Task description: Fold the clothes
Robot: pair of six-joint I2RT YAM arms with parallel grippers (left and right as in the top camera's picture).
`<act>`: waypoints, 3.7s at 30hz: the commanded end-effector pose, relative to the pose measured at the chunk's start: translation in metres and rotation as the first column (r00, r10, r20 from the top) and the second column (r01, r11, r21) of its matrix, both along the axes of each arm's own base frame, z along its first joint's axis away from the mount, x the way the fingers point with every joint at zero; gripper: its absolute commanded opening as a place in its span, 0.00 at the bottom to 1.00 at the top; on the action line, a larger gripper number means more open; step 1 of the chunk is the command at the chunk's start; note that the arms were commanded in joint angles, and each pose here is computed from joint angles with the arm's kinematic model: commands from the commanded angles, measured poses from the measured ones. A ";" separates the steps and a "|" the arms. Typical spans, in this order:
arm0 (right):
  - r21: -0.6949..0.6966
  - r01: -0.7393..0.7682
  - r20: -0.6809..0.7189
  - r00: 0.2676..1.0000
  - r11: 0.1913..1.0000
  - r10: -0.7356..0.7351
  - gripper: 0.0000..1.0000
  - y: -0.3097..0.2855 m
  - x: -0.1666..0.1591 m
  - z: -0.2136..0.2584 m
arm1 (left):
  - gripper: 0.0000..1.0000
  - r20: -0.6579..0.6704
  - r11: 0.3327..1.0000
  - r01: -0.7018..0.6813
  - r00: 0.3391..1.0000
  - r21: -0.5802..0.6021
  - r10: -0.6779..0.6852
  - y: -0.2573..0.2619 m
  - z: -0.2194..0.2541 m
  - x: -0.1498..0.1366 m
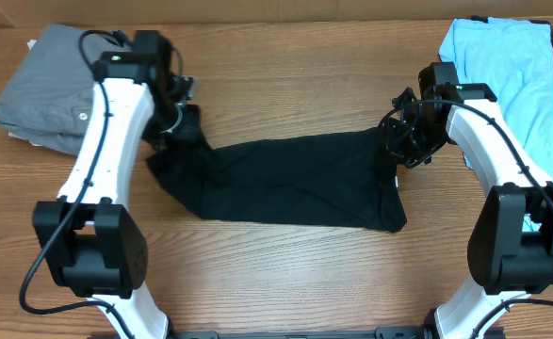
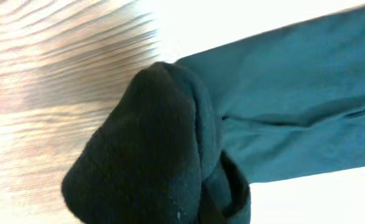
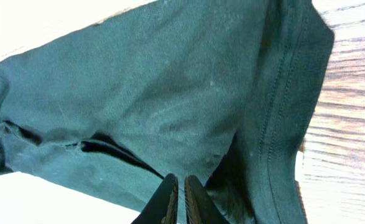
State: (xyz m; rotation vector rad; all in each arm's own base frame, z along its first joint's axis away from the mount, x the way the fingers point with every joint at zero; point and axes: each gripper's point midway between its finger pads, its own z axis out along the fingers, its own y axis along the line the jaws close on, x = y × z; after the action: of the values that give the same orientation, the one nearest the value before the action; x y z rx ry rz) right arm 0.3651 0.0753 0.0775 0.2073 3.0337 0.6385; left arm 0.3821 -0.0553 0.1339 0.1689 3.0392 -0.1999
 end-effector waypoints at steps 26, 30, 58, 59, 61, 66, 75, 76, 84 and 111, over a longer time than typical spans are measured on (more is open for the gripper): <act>0.009 0.075 0.011 0.997 0.997 -0.075 0.21 -0.026 0.005 0.004 | 0.67 -0.118 0.967 0.245 0.960 -0.072 -0.252 -0.153 -0.064 -0.031; 0.009 0.075 0.012 0.997 0.997 -0.075 0.25 -0.026 0.005 0.004 | 0.68 -0.137 0.972 0.228 0.963 -0.054 -0.234 -0.140 -0.048 -0.029; 0.006 0.072 0.028 0.997 0.997 -0.072 0.30 -0.027 0.009 0.004 | 0.08 -0.317 0.991 0.104 0.946 0.085 -0.072 -0.064 -0.103 -0.060; 0.006 0.072 0.029 0.997 0.997 -0.072 0.30 -0.027 0.009 0.004 | 0.08 -0.309 0.991 0.107 0.948 0.081 -0.077 -0.069 -0.103 -0.060; 0.006 0.072 0.030 0.997 0.997 -0.072 0.30 -0.027 0.009 0.004 | 0.08 -0.300 0.992 0.119 0.949 0.048 -0.099 -0.081 -0.103 -0.060; 0.006 0.072 0.031 0.997 0.997 -0.072 0.30 -0.027 0.009 0.004 | 0.07 -0.281 0.987 0.161 0.946 -0.032 -0.163 -0.114 -0.102 -0.064; 0.006 0.072 0.031 0.997 0.997 -0.072 0.31 -0.027 0.009 0.004 | 0.09 -0.204 0.957 0.270 0.936 -0.107 -0.287 -0.169 -0.102 -0.070; 0.006 0.072 0.031 0.997 0.997 -0.073 0.30 -0.027 0.009 0.004 | 0.09 -0.196 0.953 0.282 0.934 -0.109 -0.298 -0.174 -0.103 -0.071; 0.006 0.073 0.017 0.997 0.997 -0.073 0.32 -0.027 0.006 0.004 | 0.09 -0.171 0.937 0.335 0.922 -0.102 -0.348 -0.191 -0.103 -0.078; -0.051 0.063 -0.058 0.996 0.997 -0.066 1.00 -0.030 -0.034 -0.062 | 0.36 0.200 0.997 0.071 0.977 0.024 -0.074 -0.050 0.096 0.052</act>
State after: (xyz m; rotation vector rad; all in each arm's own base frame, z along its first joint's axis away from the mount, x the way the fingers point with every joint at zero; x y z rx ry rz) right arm 0.3374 0.0427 0.0211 0.3385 3.0791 0.5570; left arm 0.4309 -0.1251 0.2255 0.2886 2.8435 -0.2899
